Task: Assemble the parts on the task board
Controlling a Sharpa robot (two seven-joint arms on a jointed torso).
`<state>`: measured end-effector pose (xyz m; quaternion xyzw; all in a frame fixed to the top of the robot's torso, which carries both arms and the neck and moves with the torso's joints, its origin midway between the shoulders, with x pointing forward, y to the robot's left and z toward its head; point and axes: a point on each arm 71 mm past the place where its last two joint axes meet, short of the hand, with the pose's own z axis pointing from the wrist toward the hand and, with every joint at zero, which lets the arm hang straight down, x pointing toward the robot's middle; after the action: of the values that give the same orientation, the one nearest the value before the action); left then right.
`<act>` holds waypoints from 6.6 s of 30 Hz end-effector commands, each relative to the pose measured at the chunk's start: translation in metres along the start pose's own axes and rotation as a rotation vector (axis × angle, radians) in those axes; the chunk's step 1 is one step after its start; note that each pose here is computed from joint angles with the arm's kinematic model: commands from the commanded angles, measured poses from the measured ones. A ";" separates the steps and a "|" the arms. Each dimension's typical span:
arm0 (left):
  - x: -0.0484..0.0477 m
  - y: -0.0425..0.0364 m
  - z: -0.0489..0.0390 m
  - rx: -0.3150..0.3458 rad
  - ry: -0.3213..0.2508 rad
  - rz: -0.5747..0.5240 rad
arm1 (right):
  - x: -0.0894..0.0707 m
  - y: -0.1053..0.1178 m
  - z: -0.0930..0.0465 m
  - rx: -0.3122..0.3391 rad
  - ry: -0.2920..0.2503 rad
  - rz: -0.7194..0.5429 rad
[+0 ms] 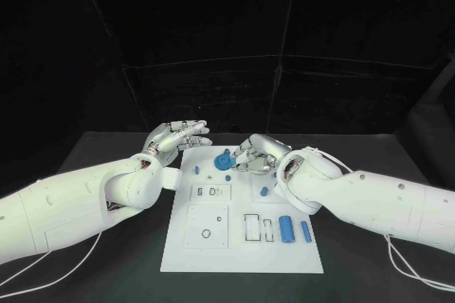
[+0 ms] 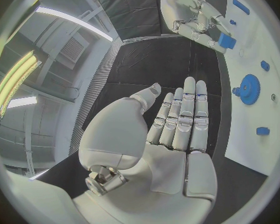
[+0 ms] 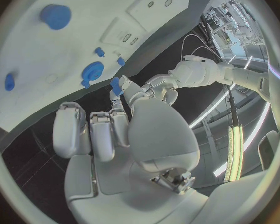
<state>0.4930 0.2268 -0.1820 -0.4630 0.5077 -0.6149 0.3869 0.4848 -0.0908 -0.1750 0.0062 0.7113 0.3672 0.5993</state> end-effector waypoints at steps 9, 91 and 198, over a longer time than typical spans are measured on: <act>-0.0014 -0.0025 0.0022 0.024 -0.020 -0.003 | 0.041 0.013 0.004 0.004 0.074 -0.144; -0.0004 -0.0014 0.0035 0.014 -0.011 -0.009 | 0.078 0.021 0.008 0.020 0.148 -0.215; 0.0579 0.0423 0.0385 -0.798 0.429 1.324 | -0.101 -0.066 -0.036 -0.054 -0.025 0.246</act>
<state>0.5157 0.1548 -0.2107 -0.0463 0.9178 -0.1065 0.3796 0.5104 -0.2041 -0.1248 0.0858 0.6845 0.4564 0.5619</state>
